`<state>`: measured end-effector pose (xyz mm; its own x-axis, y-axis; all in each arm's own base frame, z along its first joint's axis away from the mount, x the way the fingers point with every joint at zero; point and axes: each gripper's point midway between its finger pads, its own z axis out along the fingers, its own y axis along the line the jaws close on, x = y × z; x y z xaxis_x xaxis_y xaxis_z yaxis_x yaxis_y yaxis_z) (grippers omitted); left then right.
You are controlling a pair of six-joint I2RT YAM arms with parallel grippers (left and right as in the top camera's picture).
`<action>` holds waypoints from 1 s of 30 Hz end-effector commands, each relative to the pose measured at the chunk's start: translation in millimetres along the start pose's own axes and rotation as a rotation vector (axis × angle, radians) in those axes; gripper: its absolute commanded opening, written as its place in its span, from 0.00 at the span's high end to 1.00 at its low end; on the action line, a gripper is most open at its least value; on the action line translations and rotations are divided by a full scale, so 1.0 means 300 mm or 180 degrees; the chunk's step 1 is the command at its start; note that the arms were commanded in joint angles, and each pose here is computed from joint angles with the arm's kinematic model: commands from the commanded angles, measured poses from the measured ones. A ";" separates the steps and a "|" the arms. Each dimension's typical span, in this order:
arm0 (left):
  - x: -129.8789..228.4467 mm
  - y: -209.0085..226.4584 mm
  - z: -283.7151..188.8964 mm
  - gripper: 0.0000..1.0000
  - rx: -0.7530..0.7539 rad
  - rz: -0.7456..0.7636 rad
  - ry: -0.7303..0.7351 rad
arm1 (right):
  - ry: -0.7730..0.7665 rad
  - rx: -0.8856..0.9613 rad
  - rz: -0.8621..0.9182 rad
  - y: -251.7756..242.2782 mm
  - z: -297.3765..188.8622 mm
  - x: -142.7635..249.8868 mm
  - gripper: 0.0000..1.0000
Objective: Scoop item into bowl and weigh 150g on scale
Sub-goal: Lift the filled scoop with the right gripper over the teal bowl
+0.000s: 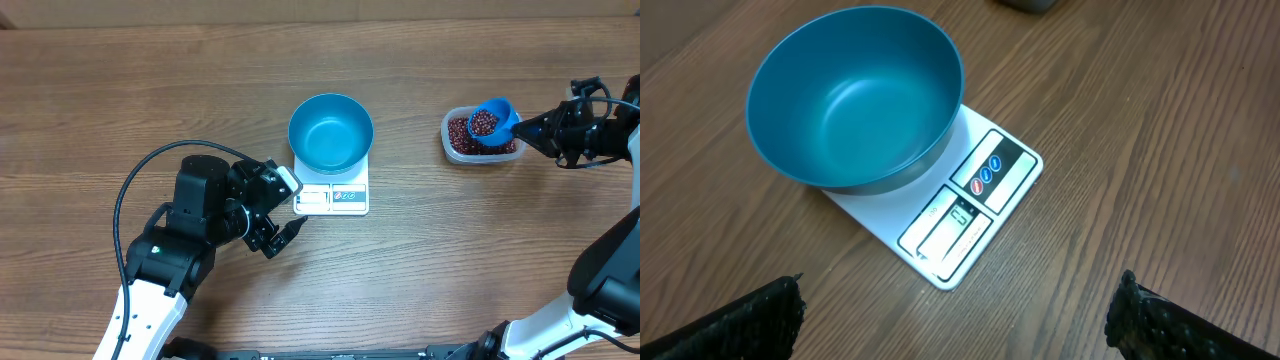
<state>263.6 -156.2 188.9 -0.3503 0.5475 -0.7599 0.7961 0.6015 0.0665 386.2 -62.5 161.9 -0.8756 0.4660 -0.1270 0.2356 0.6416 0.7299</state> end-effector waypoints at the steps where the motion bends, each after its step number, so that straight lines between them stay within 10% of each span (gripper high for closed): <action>1: 0.005 -0.002 0.002 0.00 0.0038 -0.0038 -0.0009 | -0.0058 -0.0147 -0.0065 0.037 -0.017 -0.022 0.96; 30: 0.005 -0.002 0.002 0.00 0.0038 -0.0039 -0.0009 | 0.0111 -0.0434 -0.0562 0.417 -0.091 0.005 0.96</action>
<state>263.5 -156.2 188.9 -0.3502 0.5474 -0.7601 0.7962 0.6014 0.0662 397.4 -24.2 254.9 -0.9012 0.3843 -0.2003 0.1026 0.6384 0.7628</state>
